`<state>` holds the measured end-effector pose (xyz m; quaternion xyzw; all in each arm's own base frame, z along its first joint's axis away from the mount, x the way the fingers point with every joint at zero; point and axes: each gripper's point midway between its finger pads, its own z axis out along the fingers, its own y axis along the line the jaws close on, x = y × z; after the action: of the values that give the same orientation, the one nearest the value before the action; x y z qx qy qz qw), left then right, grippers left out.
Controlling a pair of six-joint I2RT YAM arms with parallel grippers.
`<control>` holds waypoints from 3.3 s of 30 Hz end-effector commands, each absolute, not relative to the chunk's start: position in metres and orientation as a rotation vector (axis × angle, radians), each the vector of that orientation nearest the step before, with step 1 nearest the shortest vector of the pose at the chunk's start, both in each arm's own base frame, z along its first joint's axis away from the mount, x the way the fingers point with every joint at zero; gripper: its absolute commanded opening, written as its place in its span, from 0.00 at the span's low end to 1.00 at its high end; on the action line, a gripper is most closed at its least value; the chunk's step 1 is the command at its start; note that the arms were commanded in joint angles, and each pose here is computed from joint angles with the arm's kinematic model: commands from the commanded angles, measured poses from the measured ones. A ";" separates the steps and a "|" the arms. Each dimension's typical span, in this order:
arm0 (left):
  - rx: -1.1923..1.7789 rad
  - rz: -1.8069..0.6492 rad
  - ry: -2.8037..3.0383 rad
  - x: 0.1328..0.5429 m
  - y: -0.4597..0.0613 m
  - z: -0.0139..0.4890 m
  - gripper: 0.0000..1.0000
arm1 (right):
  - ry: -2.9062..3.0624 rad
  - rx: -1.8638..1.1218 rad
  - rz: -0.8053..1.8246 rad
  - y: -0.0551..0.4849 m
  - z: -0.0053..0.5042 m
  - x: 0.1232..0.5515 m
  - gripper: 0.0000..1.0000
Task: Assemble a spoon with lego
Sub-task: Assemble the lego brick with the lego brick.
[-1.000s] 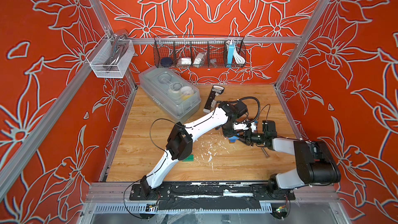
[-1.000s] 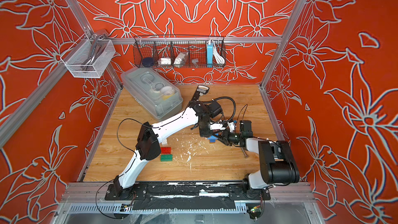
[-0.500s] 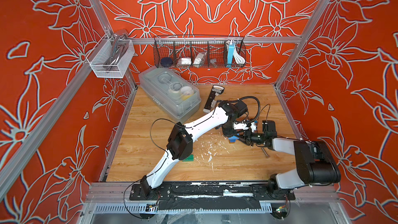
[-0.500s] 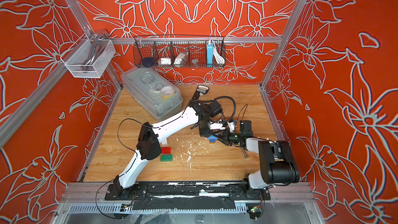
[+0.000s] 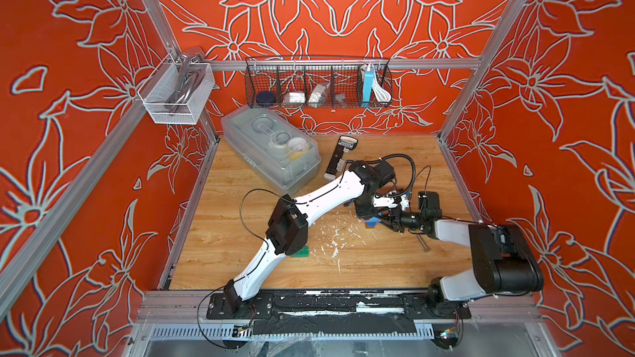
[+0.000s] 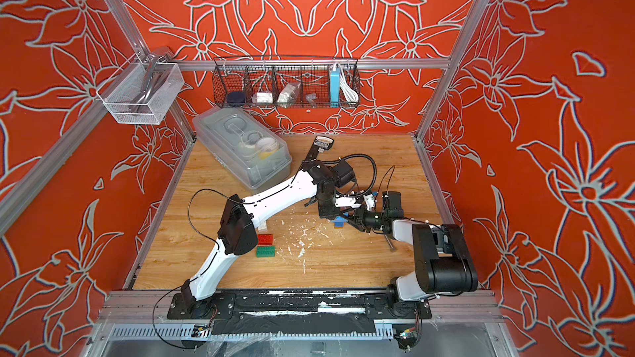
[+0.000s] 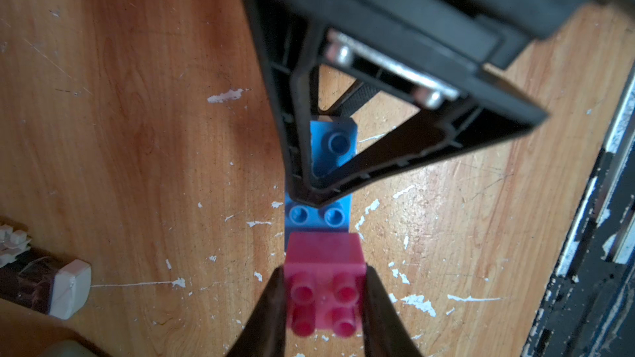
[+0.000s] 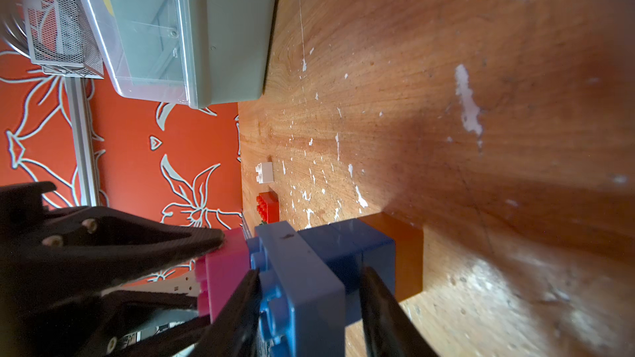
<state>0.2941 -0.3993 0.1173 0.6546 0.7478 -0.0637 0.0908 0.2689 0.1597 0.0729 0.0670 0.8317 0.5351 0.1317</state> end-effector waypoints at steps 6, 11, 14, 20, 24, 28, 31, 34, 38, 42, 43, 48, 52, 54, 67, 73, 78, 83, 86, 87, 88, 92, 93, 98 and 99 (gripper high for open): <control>2.036 -0.162 2.253 0.285 -0.390 0.091 0.00 | 2.494 0.264 1.508 0.156 0.055 0.262 0.48; 2.019 -0.138 2.204 0.290 -0.391 0.098 0.00 | 2.495 0.266 1.509 0.156 0.055 0.262 0.48; 2.013 -0.148 2.191 0.290 -0.394 0.101 0.00 | 2.495 0.266 1.508 0.156 0.055 0.262 0.47; 2.057 -0.204 2.233 0.278 -0.391 0.090 0.00 | 2.505 0.271 1.502 0.155 0.052 0.262 0.48; 2.074 -0.193 2.276 0.276 -0.390 0.081 0.00 | 2.510 0.275 1.503 0.155 0.051 0.261 0.47; 2.101 -0.127 2.319 0.277 -0.382 0.071 0.00 | 2.510 0.274 1.500 0.155 0.051 0.261 0.47; 2.102 -0.085 2.318 0.280 -0.379 0.069 0.00 | 2.524 0.280 1.493 0.155 0.048 0.260 0.46; 2.095 -0.050 2.306 0.283 -0.376 0.073 0.00 | 2.540 0.293 1.483 0.153 0.044 0.258 0.46; 2.074 -0.054 2.283 0.286 -0.379 0.085 0.00 | 2.560 0.306 1.470 0.152 0.039 0.257 0.45; 2.061 -0.078 2.265 0.286 -0.383 0.091 0.00 | 2.575 0.320 1.470 0.151 0.035 0.255 0.45; 2.059 -0.093 2.267 0.285 -0.384 0.091 0.00 | 2.576 0.321 1.472 0.151 0.035 0.255 0.45; 2.081 -0.168 2.285 0.277 -0.389 0.081 0.00 | 2.576 0.319 1.468 0.151 0.035 0.255 0.45; 2.095 -0.156 2.298 0.275 -0.388 0.072 0.00 | 2.572 0.314 1.468 0.151 0.037 0.256 0.45; 2.088 -0.142 2.300 0.277 -0.387 0.073 0.00 | 2.568 0.309 1.466 0.151 0.039 0.256 0.45; 2.068 -0.120 2.241 0.282 -0.391 0.095 0.45 | 2.550 0.290 1.460 0.151 0.048 0.258 0.46; 2.052 -0.123 2.240 0.282 -0.391 0.101 0.69 | 2.537 0.284 1.463 0.151 0.053 0.259 0.48; 2.032 -0.152 2.218 0.283 -0.396 0.108 0.73 | 2.521 0.269 1.465 0.152 0.058 0.261 0.56; 2.015 -0.161 2.189 0.285 -0.400 0.118 0.77 | 2.502 0.256 1.469 0.152 0.064 0.262 0.65; 2.011 -0.165 2.181 0.285 -0.400 0.123 0.78 | 2.495 0.248 1.467 0.152 0.069 0.262 0.70; 2.009 -0.162 2.181 0.285 -0.399 0.124 0.78 | 2.494 0.240 1.463 0.152 0.070 0.262 0.72; 2.006 -0.161 2.181 0.285 -0.399 0.126 0.80 | 2.491 0.234 1.459 0.152 0.073 0.262 0.75; 1.996 -0.173 2.174 0.284 -0.399 0.132 0.89 | 2.478 0.222 1.453 0.151 0.080 0.262 0.78; 1.992 -0.169 2.170 0.285 -0.399 0.134 0.89 | 2.479 0.218 1.451 0.151 0.081 0.261 0.78; 1.973 -0.159 2.153 0.287 -0.397 0.145 0.90 | 2.474 0.216 1.424 0.149 0.089 0.261 0.79; 1.967 -0.159 2.152 0.287 -0.396 0.149 0.90 | 2.480 0.216 1.405 0.147 0.091 0.261 0.80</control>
<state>0.2899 -0.3974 0.1174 0.6667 0.7390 -0.0485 0.0844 0.2578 0.1500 0.0808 0.0821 0.8547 0.4963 0.1285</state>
